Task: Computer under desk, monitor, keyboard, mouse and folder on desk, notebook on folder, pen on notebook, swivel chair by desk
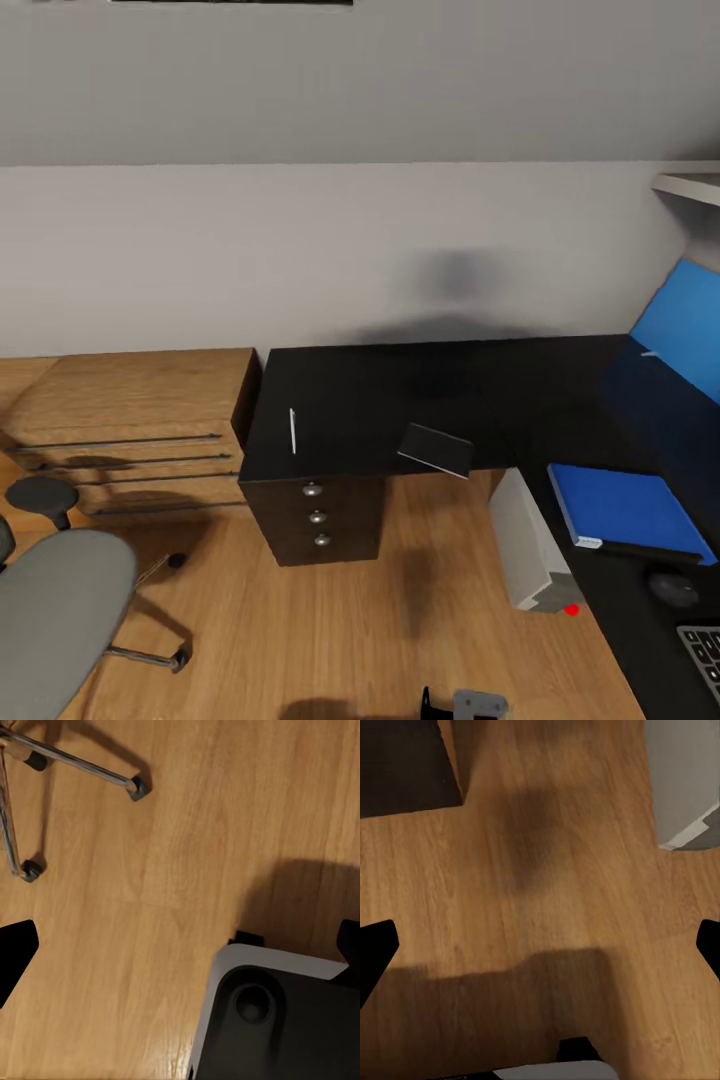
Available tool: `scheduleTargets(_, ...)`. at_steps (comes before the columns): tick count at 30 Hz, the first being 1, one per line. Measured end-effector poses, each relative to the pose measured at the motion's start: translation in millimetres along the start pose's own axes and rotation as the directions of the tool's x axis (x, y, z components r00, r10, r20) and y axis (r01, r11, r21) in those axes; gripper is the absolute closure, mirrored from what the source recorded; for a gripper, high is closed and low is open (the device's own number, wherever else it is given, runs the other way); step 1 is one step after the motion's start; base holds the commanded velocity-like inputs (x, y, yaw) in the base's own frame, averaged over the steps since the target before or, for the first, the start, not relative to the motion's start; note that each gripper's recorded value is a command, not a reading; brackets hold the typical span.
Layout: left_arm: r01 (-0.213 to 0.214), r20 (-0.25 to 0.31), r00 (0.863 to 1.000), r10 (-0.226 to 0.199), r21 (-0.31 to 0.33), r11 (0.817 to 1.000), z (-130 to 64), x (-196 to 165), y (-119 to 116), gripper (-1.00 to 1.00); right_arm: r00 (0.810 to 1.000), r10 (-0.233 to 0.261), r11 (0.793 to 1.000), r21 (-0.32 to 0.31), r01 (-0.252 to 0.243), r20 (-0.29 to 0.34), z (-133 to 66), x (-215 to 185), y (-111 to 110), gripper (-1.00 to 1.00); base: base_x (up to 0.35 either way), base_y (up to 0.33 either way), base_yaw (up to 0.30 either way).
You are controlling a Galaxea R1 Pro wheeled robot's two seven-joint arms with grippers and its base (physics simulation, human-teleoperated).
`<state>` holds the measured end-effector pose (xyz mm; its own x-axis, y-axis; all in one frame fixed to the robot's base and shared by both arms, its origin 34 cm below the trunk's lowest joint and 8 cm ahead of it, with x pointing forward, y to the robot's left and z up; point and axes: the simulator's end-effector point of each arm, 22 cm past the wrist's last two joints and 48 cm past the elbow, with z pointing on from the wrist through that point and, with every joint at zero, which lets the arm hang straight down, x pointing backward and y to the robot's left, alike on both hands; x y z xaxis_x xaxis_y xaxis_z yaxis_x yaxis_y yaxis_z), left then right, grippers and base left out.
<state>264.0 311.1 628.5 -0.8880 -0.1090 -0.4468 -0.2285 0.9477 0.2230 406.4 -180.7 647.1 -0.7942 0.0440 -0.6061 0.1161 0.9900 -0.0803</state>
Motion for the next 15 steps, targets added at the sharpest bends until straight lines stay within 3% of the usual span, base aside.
scheduleTargets(5,-0.002,0.002,1.000,0.002,0.002,1.000,0.0,-0.9,-0.7,-1.00,1.000,-0.010,1.000,-0.012,0.010,0.007,-0.9,-2.1,4.8,-1.00,0.000,0.142,0.260)
scheduleTargets(15,-0.002,0.002,1.000,0.002,0.002,1.000,0.0,-1.1,-0.7,-1.00,1.000,-0.012,1.000,-0.012,0.013,0.006,-1.4,-1.1,4.7,-1.00,0.000,0.012,0.277)
